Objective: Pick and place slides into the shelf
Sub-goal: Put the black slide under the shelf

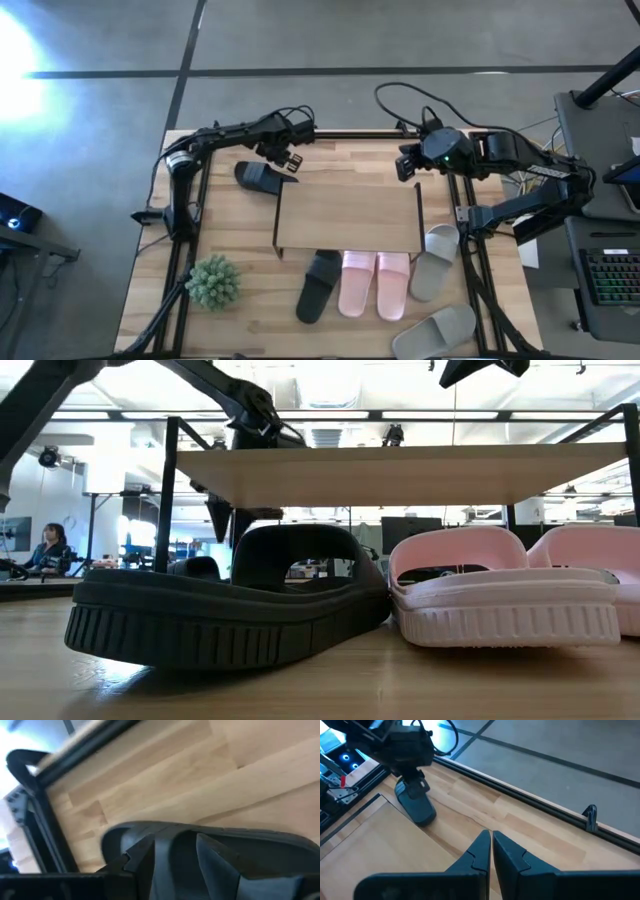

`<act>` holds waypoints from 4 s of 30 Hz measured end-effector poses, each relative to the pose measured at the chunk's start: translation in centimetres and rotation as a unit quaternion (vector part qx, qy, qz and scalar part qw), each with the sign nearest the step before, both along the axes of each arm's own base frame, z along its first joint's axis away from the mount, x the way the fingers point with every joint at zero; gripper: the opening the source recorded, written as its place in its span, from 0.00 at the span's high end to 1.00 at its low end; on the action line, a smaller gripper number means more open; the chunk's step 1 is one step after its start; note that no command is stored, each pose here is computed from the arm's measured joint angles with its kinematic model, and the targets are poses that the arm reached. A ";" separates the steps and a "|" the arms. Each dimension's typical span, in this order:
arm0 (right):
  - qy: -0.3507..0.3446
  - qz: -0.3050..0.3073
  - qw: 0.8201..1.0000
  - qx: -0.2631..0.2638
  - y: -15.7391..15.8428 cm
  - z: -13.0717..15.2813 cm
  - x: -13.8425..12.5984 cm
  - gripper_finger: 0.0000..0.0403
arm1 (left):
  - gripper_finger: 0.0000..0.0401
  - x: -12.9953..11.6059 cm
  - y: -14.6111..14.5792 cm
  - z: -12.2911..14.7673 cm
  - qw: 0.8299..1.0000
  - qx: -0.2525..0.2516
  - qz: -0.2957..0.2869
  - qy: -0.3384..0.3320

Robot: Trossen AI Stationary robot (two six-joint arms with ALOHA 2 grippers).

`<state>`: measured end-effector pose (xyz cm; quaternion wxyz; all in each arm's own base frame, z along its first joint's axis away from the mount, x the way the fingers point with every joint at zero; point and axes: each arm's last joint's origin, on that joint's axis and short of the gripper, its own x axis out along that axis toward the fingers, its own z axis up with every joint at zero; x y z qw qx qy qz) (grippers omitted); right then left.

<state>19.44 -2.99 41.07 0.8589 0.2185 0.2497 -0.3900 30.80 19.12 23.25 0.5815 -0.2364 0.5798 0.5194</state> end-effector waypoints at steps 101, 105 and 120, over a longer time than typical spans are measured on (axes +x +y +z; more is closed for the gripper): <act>0.055 0.016 0.998 -0.010 0.0 -0.7 -0.4 0.97 | 1.00 -8.3 -31.8 15.8 0.759 0.149 -0.600 -0.205; 0.060 0.017 0.998 -0.009 0.0 -0.7 -0.4 0.97 | 1.00 -7.6 -33.3 17.3 0.740 0.100 -0.602 -0.283; 0.093 0.037 0.994 -0.032 0.0 -1.1 -0.5 0.97 | 1.00 -5.5 -37.3 10.0 0.783 -0.027 -0.610 -0.123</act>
